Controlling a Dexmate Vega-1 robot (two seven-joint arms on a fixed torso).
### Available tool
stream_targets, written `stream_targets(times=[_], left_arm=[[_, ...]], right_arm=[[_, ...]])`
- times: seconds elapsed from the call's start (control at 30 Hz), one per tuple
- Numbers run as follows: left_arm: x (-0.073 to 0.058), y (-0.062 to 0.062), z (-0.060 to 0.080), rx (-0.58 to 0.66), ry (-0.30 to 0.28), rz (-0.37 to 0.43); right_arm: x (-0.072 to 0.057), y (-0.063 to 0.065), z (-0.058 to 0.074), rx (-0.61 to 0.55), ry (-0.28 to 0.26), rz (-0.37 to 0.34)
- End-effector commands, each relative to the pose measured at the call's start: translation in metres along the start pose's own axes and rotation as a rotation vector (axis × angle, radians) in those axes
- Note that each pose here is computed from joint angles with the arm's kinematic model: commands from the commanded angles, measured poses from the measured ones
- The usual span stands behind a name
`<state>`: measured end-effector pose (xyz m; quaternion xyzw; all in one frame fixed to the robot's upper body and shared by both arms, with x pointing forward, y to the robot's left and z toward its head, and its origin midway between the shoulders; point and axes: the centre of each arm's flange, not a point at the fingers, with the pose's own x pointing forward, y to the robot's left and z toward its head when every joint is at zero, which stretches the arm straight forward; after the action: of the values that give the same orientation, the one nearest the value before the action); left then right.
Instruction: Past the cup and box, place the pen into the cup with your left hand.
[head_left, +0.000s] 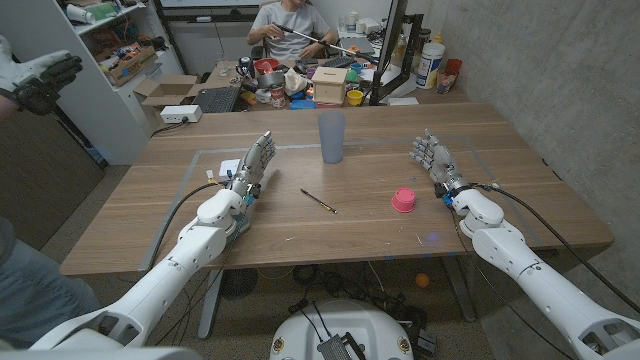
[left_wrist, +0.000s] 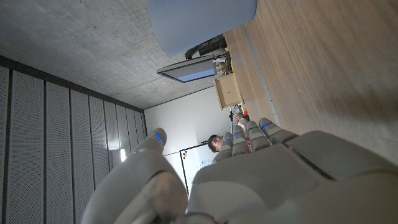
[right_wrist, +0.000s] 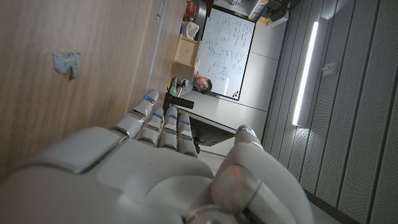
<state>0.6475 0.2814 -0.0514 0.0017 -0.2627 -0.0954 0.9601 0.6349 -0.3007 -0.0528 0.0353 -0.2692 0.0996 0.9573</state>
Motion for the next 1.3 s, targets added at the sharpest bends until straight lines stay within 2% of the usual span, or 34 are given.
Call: stream_targets(times=[0.03, 0.3, 0.57, 0.77, 0.8, 0.83, 0.9, 1.1, 1.3], left_arm=[[-0.012, -0.008, 0.022, 0.175, -0.026, -0.020], [-0.025, -0.010, 0.056, 0.415, -0.077, -0.038], [-0.044, -0.010, 0.084, 0.848, -0.089, -0.029], [-0.058, -0.010, 0.092, 1.143, -0.115, -0.026], [-0.063, -0.012, 0.094, 1.235, -0.129, -0.022], [-0.063, -0.012, 0.094, 1.239, -0.128, -0.020], [-0.070, -0.014, 0.097, 1.349, -0.161, -0.019], [-0.080, -0.020, 0.104, 1.515, -0.234, -0.032], [-0.084, -0.027, 0.106, 1.638, -0.298, -0.070]], right_arm=[[-0.008, -0.001, 0.000, -0.013, -0.006, -0.017], [-0.016, -0.003, -0.002, -0.014, -0.003, -0.048], [-0.021, 0.006, -0.005, 0.009, -0.006, -0.089], [-0.021, 0.017, -0.007, 0.015, -0.005, -0.098], [-0.021, 0.021, -0.008, 0.017, -0.005, -0.100], [-0.021, 0.021, -0.008, 0.017, -0.005, -0.101], [-0.021, 0.027, -0.008, 0.020, -0.008, -0.104], [-0.023, 0.037, -0.009, 0.025, -0.008, -0.111], [-0.025, 0.046, -0.011, 0.033, -0.009, -0.116]])
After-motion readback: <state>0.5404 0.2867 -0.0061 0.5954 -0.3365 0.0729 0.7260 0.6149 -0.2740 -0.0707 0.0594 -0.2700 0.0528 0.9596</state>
